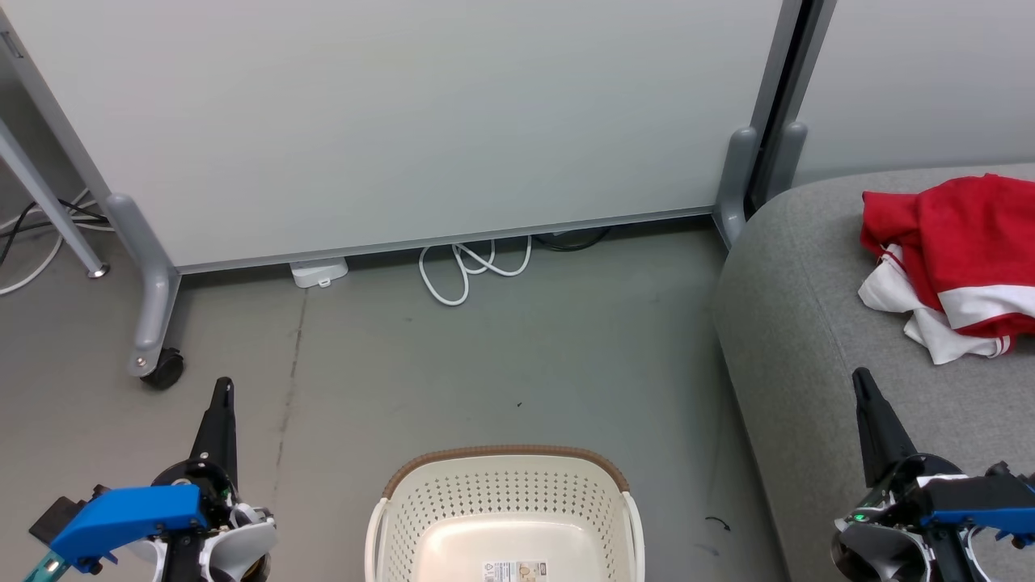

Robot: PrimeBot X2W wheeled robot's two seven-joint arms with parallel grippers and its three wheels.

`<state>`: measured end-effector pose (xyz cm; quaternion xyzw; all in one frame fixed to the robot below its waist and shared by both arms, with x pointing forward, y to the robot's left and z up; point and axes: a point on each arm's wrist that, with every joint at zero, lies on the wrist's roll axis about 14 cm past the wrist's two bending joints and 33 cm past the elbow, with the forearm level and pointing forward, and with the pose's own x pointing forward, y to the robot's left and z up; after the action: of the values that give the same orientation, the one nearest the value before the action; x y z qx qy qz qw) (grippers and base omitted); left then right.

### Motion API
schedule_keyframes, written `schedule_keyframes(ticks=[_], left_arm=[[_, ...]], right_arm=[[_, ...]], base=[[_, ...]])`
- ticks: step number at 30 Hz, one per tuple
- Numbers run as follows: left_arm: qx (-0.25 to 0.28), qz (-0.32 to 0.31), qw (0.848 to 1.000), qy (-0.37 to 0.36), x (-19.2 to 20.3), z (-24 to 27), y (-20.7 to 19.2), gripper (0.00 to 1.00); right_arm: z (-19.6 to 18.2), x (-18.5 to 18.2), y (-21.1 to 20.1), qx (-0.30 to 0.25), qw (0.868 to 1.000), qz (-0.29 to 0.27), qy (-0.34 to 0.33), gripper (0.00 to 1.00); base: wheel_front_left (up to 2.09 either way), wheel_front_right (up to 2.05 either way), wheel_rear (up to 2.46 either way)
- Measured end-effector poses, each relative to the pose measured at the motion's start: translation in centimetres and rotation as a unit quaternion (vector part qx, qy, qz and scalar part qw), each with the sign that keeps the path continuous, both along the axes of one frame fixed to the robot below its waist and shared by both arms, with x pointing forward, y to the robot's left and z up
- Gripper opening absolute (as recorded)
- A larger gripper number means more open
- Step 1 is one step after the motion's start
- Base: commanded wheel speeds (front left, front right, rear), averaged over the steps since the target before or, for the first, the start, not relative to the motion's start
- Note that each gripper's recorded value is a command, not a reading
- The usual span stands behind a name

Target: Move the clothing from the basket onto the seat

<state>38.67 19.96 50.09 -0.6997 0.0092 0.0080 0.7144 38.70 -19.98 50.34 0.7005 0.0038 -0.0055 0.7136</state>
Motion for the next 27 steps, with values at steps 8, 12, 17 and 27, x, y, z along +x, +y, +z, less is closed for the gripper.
schedule_keyframes(ticks=[8, 12, 17, 27], left_arm=[[-0.012, 0.001, 1.000, -0.004, 0.08, 0.22, 0.09, 0.00], [-0.012, 0.001, 1.000, -0.004, 0.08, 0.23, 0.09, 0.00], [-0.012, 0.001, 1.000, -0.004, 0.08, 0.23, 0.09, 0.00], [-0.012, 0.001, 1.000, -0.005, 0.08, 0.23, 0.09, 0.00]], right_arm=[[0.10, 0.06, 0.02, 0.012, 1.000, 0.001, -0.002, 0.00], [0.10, 0.06, 0.02, 0.012, 1.000, 0.001, -0.002, 0.00], [0.09, 0.06, 0.03, 0.012, 1.000, 0.001, -0.002, 0.00], [0.10, 0.06, 0.03, 0.012, 1.000, 0.001, -0.002, 0.00]], base=[[0.00, 0.00, 0.00], [0.00, 0.00, 0.00], [0.00, 0.00, 0.00], [0.00, 0.00, 0.00]])
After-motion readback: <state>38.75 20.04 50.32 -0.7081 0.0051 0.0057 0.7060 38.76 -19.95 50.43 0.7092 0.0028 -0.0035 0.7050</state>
